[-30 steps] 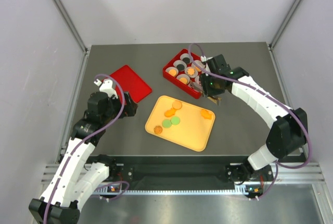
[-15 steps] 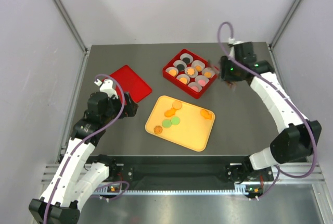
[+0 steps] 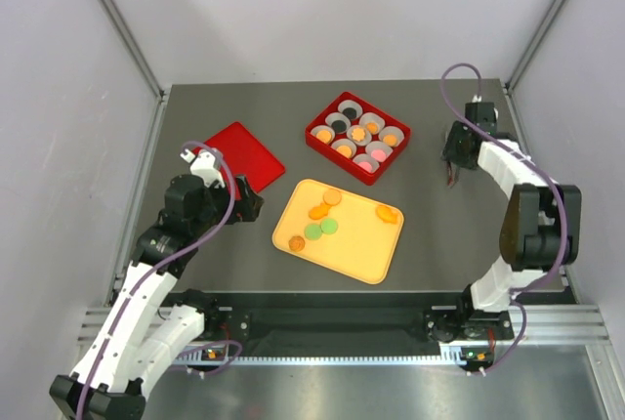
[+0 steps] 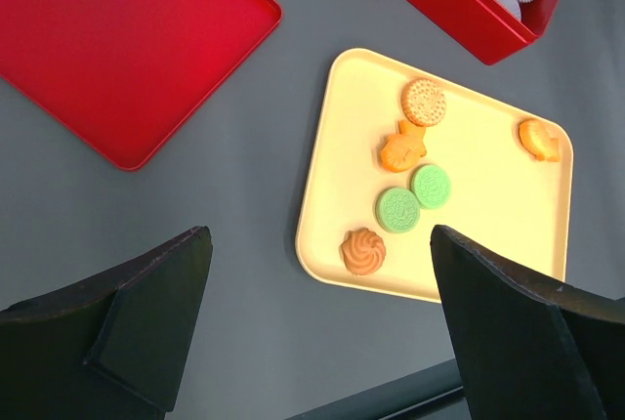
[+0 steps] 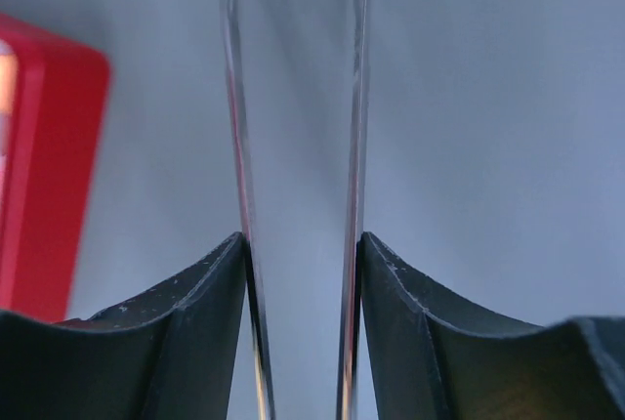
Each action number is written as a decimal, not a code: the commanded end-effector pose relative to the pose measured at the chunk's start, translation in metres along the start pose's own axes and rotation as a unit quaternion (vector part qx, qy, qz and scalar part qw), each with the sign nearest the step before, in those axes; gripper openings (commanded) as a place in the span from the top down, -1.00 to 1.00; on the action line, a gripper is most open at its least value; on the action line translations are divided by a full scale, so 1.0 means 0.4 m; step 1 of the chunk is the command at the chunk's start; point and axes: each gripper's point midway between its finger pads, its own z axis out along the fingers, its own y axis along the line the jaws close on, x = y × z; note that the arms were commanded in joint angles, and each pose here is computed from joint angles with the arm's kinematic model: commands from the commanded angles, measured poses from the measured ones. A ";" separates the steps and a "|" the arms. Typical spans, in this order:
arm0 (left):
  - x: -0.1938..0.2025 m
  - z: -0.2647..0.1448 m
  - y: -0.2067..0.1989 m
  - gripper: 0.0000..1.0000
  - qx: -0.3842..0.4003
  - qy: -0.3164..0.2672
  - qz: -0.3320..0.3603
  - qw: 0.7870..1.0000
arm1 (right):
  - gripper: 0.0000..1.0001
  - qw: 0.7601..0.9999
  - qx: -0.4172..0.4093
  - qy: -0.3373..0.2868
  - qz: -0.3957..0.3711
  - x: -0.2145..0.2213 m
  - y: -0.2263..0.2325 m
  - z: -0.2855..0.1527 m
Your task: Pack the cookies
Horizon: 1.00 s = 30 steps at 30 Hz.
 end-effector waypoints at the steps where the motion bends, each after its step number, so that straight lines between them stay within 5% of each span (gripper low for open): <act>1: -0.026 -0.008 -0.015 -0.97 0.014 -0.024 0.010 1.000 | 0.02 0.999 0.014 -0.048 0.020 -0.057 -0.009 0.048; 12: -0.008 0.012 -0.019 -0.98 0.017 -0.003 0.011 1.000 | -0.66 0.998 0.050 0.020 0.014 0.085 -0.062 0.116; 17: -0.007 0.014 -0.018 -0.98 0.017 -0.002 0.010 1.000 | -0.80 0.998 0.046 0.029 0.019 0.123 -0.065 0.121; 26: -0.010 0.022 -0.001 -0.98 -0.007 0.002 0.002 1.000 | -0.99 0.993 0.014 -0.105 0.046 -0.033 -0.028 -0.100; 30: -0.030 0.022 0.006 -0.98 -0.025 -0.009 -0.019 0.999 | -0.99 0.980 -0.082 -0.174 0.052 -0.102 0.074 -0.245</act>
